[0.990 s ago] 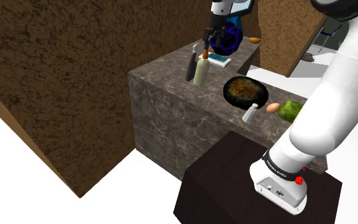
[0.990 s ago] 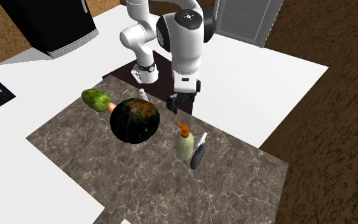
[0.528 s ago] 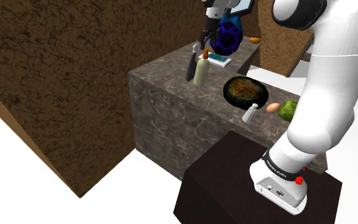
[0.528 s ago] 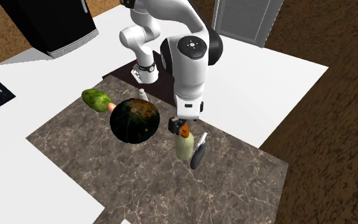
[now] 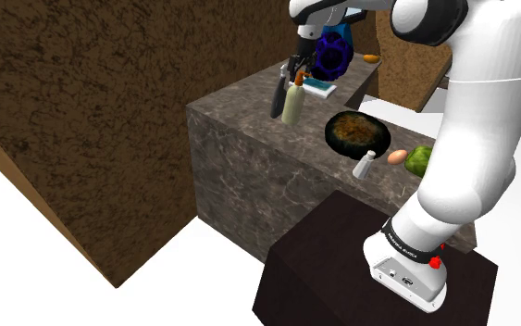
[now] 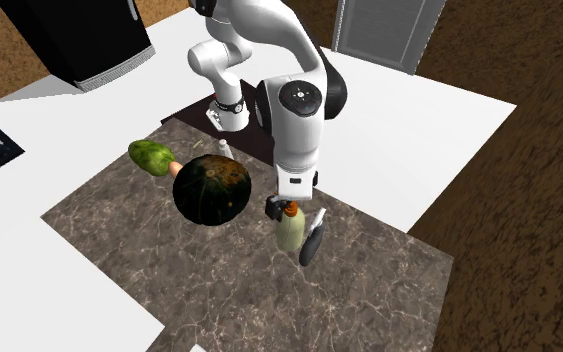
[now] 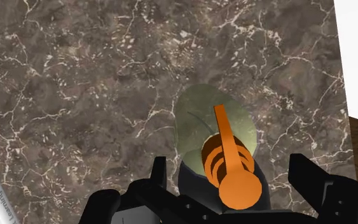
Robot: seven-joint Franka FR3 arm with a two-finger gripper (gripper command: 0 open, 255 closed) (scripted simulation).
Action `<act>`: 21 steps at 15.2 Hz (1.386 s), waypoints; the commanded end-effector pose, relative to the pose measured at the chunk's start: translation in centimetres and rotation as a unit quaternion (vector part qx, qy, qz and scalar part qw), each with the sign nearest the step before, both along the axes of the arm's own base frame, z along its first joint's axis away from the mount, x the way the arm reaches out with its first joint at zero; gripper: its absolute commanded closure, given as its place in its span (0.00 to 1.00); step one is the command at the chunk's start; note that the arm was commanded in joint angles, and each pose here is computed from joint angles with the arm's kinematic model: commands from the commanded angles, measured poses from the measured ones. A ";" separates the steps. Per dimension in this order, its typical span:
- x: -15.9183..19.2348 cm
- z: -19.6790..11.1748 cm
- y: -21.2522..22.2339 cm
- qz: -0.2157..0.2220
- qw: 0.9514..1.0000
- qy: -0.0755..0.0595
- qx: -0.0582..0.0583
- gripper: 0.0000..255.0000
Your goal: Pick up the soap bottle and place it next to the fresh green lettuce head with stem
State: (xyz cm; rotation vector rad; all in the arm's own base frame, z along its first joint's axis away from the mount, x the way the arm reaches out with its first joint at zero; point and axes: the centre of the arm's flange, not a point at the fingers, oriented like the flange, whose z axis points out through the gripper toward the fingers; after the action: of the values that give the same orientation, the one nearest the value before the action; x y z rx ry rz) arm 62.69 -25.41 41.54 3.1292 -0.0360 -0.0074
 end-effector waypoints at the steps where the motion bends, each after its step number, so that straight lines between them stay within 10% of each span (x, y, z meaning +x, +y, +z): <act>1: 0.0 -0.1 0.1 0.000 1.000 0.000 0.000 0.00; 6: 0.0 -0.1 0.1 0.000 1.000 0.000 0.000 0.00; 7: 0.0 -0.1 0.1 0.000 1.000 0.000 0.000 1.00; 21: 0.0 2.5 0.1 0.000 1.000 0.000 0.000 1.00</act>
State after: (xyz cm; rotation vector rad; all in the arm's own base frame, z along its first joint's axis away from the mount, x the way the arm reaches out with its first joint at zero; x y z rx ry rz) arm 62.73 -25.35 43.48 3.1290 -0.0357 -0.0063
